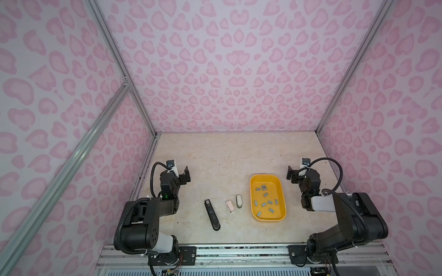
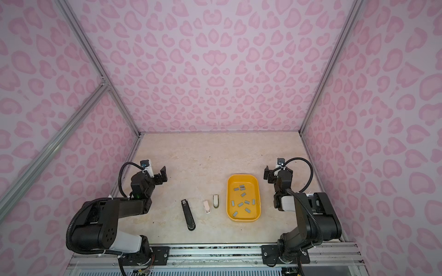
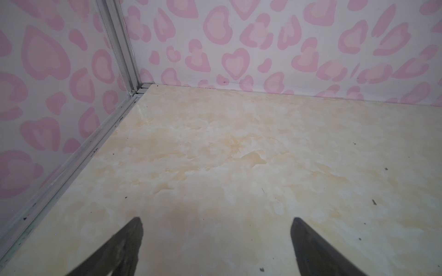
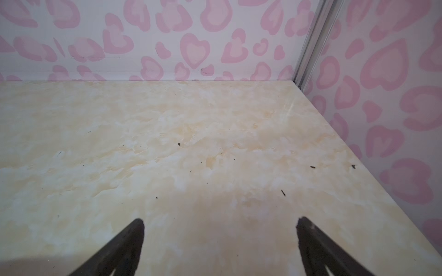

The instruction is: Load the staples into the stapler

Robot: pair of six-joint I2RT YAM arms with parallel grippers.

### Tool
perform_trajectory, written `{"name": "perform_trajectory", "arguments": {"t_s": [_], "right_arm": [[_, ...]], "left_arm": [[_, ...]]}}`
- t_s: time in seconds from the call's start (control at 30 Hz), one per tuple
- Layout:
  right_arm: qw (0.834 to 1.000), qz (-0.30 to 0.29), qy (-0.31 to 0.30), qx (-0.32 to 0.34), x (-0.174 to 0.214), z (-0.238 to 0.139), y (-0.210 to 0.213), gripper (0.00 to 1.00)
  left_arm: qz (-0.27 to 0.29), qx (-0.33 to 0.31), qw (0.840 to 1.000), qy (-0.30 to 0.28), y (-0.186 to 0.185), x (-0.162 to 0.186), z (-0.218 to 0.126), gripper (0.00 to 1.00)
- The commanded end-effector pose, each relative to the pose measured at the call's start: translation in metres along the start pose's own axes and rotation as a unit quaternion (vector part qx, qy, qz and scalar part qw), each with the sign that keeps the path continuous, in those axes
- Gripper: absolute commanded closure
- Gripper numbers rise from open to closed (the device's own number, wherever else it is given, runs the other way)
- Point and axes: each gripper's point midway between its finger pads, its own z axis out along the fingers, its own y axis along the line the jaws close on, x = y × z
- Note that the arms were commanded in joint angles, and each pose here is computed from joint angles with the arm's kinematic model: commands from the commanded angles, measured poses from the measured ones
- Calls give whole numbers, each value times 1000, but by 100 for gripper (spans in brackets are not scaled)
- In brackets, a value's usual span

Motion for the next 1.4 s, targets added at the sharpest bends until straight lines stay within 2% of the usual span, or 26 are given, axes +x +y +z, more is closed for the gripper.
{"name": "perform_trajectory", "arguments": {"t_s": [0.0, 1.1, 1.17, 1.27, 1.37], "right_arm": [[1000, -3, -2, 6, 0, 0, -2, 1], [1000, -5, -12, 6, -4, -2, -1, 1], [999, -6, -28, 21, -13, -9, -3, 1], [998, -4, -1, 63, -25, -21, -13, 1], [992, 41, 27, 114, -33, -36, -31, 1]], "left_arm": [[2, 1, 1000, -10, 0, -5, 0, 3], [1, 1, 1000, -11, 0, -6, 0, 3], [2, 1, 1000, -10, 0, -6, 1, 2], [1, 1, 1000, -11, -1, -6, 0, 2], [1, 1, 1000, -11, 0, -6, 1, 3]]}}
